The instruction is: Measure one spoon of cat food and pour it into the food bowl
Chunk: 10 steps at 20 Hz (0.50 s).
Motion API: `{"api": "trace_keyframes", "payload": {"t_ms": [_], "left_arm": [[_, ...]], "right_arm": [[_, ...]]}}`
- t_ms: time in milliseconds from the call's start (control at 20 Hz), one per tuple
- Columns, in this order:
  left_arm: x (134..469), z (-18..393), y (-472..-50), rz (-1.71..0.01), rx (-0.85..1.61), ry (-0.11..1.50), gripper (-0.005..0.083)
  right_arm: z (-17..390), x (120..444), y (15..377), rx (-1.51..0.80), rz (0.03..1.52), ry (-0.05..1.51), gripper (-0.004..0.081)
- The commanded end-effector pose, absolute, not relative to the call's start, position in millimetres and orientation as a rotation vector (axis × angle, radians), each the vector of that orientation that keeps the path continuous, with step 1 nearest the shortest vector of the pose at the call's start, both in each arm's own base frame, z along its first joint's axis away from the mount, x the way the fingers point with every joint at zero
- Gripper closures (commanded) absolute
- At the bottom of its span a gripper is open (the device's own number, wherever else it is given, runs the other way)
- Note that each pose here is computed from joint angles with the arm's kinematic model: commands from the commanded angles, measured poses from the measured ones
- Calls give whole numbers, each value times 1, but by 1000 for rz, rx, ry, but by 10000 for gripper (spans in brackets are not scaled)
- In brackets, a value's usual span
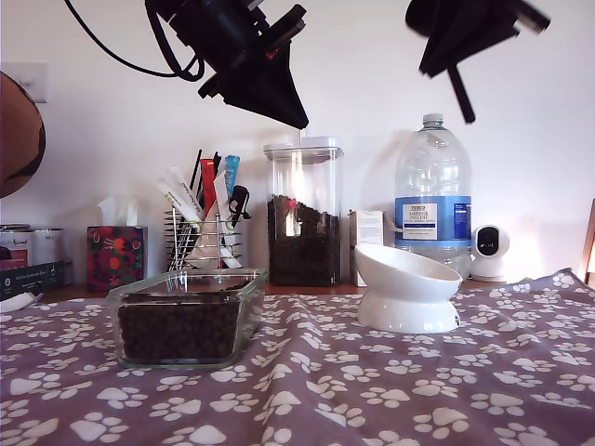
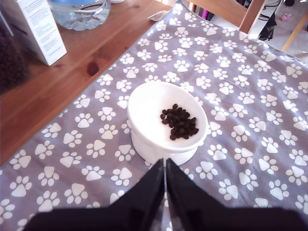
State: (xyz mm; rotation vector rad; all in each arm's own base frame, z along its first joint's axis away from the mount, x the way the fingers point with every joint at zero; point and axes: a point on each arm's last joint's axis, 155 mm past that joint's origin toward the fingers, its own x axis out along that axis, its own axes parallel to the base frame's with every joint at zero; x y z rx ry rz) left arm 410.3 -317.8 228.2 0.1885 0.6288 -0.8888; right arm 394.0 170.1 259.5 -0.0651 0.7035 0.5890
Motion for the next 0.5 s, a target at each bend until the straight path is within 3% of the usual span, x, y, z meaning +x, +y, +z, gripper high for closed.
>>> {"api": "trace_keyframes", "payload": {"t_ms": [0, 450], "left_arm": [[411, 207, -309, -868, 189, 672, 794], [405, 170, -308, -835, 183, 704, 794]], "right_arm": [[230, 397, 180, -69, 612, 764, 781], [196, 377, 218, 7, 759, 903, 781]]}}
